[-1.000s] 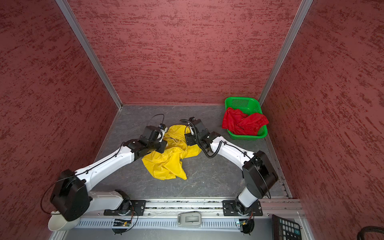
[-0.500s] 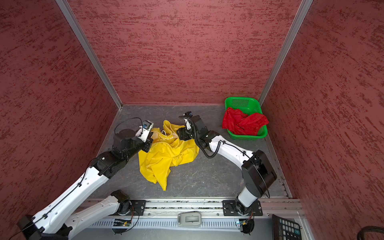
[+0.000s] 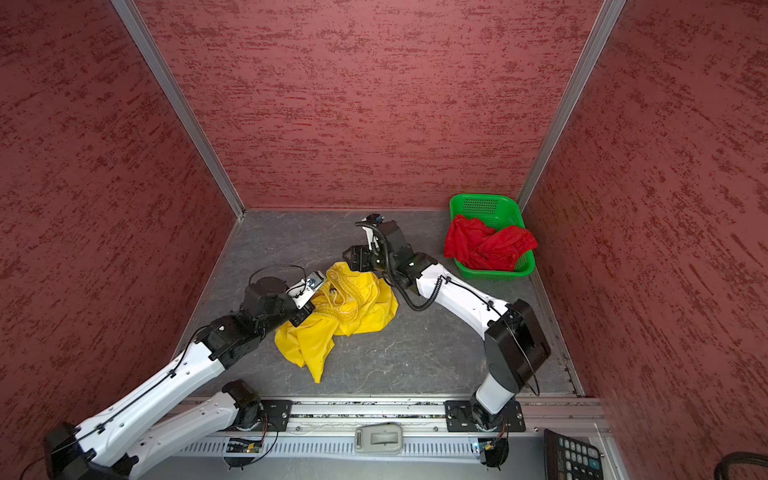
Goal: Fold and stack the shorts
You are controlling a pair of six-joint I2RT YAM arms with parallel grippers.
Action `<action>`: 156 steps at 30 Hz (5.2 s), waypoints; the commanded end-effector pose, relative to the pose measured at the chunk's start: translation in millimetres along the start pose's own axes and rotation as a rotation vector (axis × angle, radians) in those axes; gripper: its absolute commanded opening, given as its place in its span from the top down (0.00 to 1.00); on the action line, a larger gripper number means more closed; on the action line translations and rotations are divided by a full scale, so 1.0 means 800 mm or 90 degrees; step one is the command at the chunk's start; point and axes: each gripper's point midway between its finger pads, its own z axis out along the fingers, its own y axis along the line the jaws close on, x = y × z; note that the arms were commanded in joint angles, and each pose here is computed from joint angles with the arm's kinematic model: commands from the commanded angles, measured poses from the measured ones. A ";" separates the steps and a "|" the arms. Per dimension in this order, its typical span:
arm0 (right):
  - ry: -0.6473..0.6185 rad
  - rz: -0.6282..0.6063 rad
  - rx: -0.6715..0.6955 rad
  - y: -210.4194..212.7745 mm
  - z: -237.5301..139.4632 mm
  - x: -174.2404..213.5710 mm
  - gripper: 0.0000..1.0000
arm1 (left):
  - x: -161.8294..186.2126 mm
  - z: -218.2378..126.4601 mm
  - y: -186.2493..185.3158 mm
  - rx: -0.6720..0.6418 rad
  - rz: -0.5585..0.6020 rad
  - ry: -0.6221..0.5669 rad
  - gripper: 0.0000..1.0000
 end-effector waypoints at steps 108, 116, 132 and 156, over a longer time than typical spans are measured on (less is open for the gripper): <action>-0.086 0.208 0.315 -0.243 -0.216 0.044 0.44 | -0.033 0.009 -0.182 0.292 -0.226 0.122 0.21; -0.052 0.320 0.196 -0.205 -0.198 0.113 0.44 | -0.002 0.049 -0.082 0.188 -0.474 0.127 0.26; 0.073 0.403 0.245 -0.245 -0.071 0.223 0.49 | 0.128 0.104 -0.190 0.211 -0.497 0.416 0.58; -0.047 0.233 0.199 -0.225 -0.028 0.017 0.46 | 0.004 0.078 -0.198 0.255 -0.314 0.175 0.40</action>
